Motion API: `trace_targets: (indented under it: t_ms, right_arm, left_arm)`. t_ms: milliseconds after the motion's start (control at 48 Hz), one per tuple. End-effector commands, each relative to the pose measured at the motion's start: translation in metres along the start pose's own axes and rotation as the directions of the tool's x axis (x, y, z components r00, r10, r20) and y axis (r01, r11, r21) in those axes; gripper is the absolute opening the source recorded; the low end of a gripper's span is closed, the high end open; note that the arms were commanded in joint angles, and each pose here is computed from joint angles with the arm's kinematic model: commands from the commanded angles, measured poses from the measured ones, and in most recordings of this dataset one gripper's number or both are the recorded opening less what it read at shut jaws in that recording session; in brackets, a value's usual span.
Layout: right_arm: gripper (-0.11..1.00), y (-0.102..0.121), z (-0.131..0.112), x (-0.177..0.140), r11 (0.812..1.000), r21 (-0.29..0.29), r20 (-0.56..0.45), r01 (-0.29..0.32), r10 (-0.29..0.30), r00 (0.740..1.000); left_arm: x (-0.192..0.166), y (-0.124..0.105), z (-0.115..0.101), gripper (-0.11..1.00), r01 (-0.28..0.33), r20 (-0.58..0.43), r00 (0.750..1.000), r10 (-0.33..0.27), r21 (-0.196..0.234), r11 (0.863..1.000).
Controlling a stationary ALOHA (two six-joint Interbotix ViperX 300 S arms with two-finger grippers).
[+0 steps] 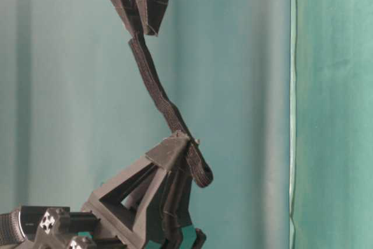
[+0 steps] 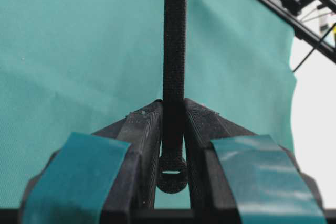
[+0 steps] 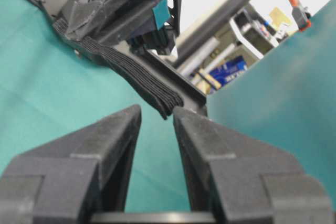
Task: Peel off the Velcro with your right arm.
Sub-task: 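Align the open right gripper around the strap's free upper end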
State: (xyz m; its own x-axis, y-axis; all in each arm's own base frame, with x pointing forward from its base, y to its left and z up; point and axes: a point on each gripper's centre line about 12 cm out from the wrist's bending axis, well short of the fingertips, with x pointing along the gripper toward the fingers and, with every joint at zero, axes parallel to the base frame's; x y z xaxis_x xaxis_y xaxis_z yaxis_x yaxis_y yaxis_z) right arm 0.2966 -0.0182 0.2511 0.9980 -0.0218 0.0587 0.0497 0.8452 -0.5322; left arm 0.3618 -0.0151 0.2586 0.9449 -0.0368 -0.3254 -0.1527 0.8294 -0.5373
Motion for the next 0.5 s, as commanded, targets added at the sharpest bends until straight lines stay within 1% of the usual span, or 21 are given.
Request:
trace_targets:
  t_ms: [0,479]
  right_arm:
    - [0.03,-0.0042,0.0056,0.0018,1.0,0.002,0.023,0.016,-0.016,1.0]
    - [0.03,-0.0017,0.002,-0.001,1.0,0.007,0.012,0.01,-0.01,1.0]
  left_arm:
    - [-0.0051,-0.0072,0.0086,0.1,0.026,0.034,0.999,-0.026,-0.003,1.0]
    - [-0.0048,-0.007,0.0083,0.1,0.028,0.037,0.999,-0.028,-0.003,1.0]
